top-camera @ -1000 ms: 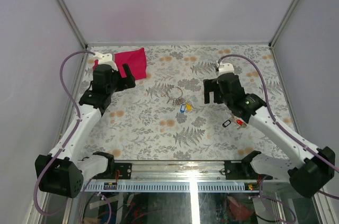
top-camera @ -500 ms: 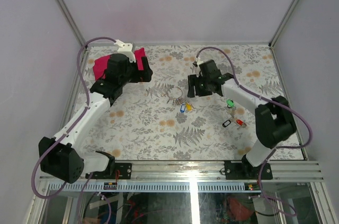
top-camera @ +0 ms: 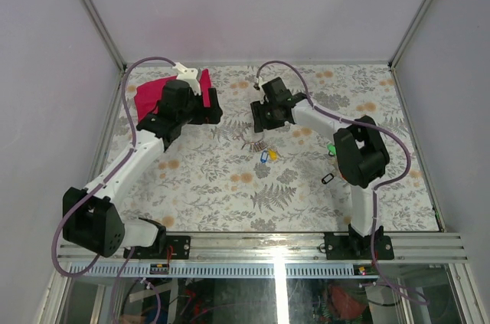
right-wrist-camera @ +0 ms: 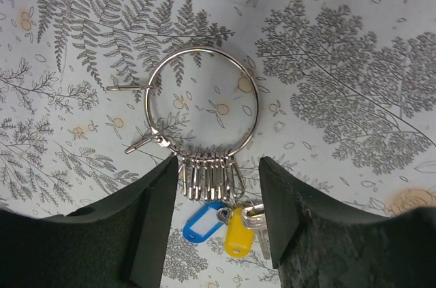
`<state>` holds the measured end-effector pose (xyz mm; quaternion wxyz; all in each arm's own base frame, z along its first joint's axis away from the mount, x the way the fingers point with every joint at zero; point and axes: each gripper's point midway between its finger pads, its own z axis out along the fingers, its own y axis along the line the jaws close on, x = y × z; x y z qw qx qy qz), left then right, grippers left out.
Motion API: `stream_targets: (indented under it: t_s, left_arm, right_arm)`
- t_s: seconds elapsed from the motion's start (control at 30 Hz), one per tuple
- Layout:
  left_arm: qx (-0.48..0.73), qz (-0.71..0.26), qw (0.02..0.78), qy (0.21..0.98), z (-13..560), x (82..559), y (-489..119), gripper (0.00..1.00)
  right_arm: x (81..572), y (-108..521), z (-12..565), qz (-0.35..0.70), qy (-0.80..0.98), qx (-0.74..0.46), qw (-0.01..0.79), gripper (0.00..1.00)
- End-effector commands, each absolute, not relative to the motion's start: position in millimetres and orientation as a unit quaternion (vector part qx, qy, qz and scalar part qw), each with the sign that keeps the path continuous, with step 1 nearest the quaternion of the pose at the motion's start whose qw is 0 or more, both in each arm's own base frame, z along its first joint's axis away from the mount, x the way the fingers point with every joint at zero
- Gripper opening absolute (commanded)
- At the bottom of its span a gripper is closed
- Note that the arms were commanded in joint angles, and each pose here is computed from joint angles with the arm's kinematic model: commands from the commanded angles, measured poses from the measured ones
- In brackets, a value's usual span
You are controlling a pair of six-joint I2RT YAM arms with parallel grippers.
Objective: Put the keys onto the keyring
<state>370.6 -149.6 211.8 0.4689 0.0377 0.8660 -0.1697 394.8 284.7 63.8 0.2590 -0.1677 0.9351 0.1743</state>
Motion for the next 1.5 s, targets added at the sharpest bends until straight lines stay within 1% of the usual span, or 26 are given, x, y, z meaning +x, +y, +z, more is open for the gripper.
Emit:
stream_targets:
  t_s: [0.0, 0.1, 0.3, 0.53, 0.67, 0.9, 1.13, 1.3, 1.47]
  left_arm:
    - [0.048, -0.182, 0.467, 0.864, 214, 378, -153, 0.91]
    - [0.041, -0.193, 0.467, 0.862, 216, 380, -151, 0.90]
    - [0.031, -0.211, 0.464, 0.860, 215, 384, -147, 0.90]
    - [0.032, -0.218, 0.457, 0.862, 211, 384, -149, 0.90]
    - [0.029, -0.221, 0.453, 0.863, 209, 386, -147, 0.90]
    - [0.030, -0.232, 0.447, 0.864, 206, 387, -150, 0.90]
    - [0.026, -0.236, 0.446, 0.863, 206, 388, -149, 0.90]
    - [0.026, -0.239, 0.440, 0.865, 201, 389, -150, 0.90]
    - [0.021, -0.236, 0.438, 0.867, 199, 391, -147, 0.90]
  right_arm:
    - [401, 304, 64, 0.171, 0.927, -0.207, 0.262, 0.56]
    - [400, 322, 62, 0.186, 0.918, -0.234, 0.259, 0.54]
    - [394, 344, 42, 0.200, 0.916, -0.254, 0.235, 0.54]
    - [387, 357, 31, 0.218, 0.915, -0.261, 0.218, 0.59]
    - [378, 356, 21, 0.208, 0.919, -0.269, 0.199, 0.60]
    - [349, 355, 12, 0.203, 0.923, -0.279, 0.170, 0.60]
    - [305, 350, 1, 0.203, 0.928, -0.282, 0.136, 0.61]
    - [278, 362, 12, 0.226, 0.917, -0.295, 0.142, 0.62]
    - [283, 374, 47, 0.270, 0.894, -0.296, 0.199, 0.68]
